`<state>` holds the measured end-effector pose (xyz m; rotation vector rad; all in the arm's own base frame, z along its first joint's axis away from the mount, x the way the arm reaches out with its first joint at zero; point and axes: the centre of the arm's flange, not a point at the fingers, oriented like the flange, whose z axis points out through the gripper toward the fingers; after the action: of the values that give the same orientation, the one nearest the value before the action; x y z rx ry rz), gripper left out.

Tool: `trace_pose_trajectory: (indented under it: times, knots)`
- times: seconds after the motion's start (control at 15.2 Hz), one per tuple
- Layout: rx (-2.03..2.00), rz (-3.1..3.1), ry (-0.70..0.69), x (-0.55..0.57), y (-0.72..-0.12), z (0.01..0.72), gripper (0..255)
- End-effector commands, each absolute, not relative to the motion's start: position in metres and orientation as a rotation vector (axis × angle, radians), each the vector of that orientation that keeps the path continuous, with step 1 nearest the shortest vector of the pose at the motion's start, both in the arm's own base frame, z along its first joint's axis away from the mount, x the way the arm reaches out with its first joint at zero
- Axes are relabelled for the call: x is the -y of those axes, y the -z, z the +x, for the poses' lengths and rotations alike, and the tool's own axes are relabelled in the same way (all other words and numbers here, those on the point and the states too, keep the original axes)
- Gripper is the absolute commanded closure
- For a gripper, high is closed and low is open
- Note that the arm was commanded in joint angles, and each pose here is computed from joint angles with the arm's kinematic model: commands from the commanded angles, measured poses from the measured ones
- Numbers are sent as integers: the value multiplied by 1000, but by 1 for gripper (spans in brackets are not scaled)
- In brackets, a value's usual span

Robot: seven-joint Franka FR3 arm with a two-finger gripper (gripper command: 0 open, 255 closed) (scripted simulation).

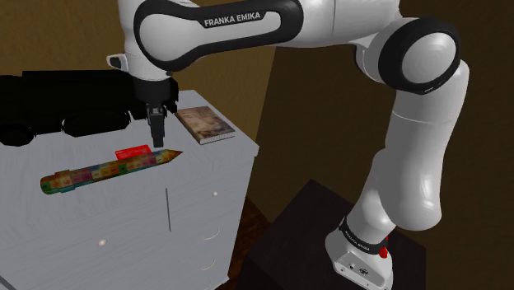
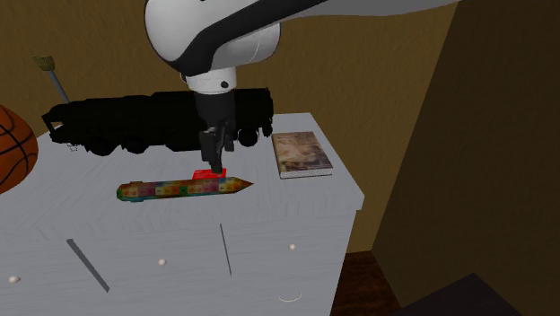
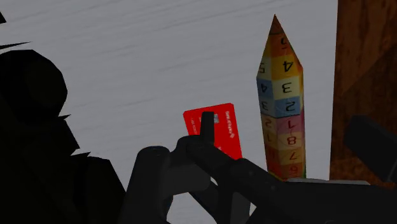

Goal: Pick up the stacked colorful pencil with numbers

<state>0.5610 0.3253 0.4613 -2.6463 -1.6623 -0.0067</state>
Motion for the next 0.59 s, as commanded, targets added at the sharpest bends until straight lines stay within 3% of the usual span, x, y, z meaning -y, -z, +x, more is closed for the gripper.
trace_pose_trajectory:
  times: [0.0, 0.53]
  knots:
    - [1762, -2585, 20, -354, -458, 564, 0]
    - [1978, -2433, 46, -413, -430, 559, 0]
